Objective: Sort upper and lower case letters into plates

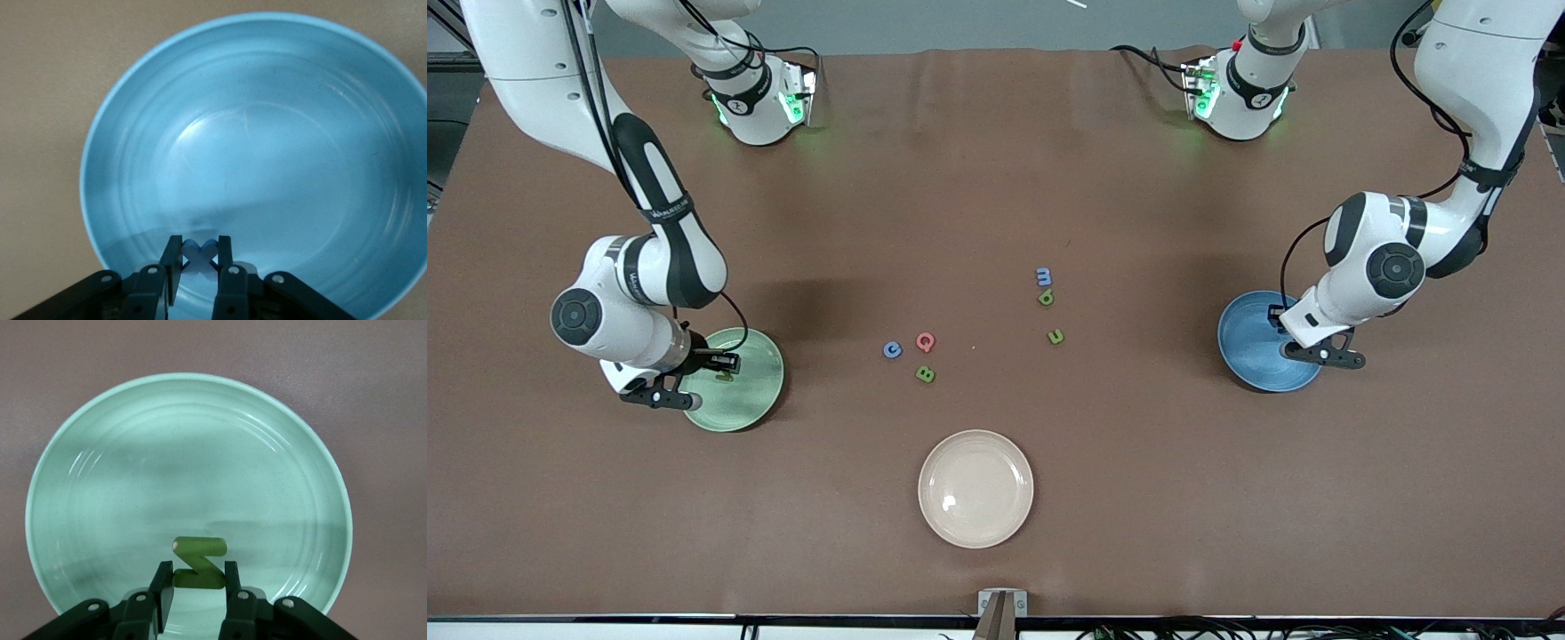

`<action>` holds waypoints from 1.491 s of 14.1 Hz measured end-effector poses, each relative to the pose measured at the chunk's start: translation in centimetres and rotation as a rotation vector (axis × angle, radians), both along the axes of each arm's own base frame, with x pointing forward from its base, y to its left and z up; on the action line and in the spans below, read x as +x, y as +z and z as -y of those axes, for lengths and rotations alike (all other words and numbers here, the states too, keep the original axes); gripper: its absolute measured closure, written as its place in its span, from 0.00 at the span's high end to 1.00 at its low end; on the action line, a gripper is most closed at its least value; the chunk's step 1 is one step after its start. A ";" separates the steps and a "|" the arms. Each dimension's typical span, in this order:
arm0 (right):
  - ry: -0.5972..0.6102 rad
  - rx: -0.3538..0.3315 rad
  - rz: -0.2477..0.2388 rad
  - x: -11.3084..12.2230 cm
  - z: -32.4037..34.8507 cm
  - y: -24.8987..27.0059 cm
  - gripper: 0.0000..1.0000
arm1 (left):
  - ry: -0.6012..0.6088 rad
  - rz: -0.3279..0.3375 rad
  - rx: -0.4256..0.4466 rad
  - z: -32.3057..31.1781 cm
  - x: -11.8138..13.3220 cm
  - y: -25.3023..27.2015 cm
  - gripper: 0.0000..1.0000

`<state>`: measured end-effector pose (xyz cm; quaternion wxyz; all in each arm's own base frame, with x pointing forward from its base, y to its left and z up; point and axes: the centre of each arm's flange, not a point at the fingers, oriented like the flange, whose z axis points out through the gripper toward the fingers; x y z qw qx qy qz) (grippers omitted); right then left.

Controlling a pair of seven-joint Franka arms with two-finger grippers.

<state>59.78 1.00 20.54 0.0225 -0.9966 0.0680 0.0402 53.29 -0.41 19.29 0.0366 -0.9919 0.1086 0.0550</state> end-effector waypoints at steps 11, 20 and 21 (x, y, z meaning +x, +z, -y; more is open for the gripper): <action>0.003 0.016 -0.022 1.9 -0.6 2.9 1.00 | -0.039 0.062 -0.001 1.2 1.0 1.8 0.78; -0.145 0.019 -0.015 3.5 1.3 13.5 1.00 | 0.184 0.132 -0.035 19.8 -0.2 7.7 1.00; -0.151 0.015 -0.005 3.7 1.5 15.0 1.00 | 0.225 0.132 -0.036 21.8 -0.4 7.8 1.00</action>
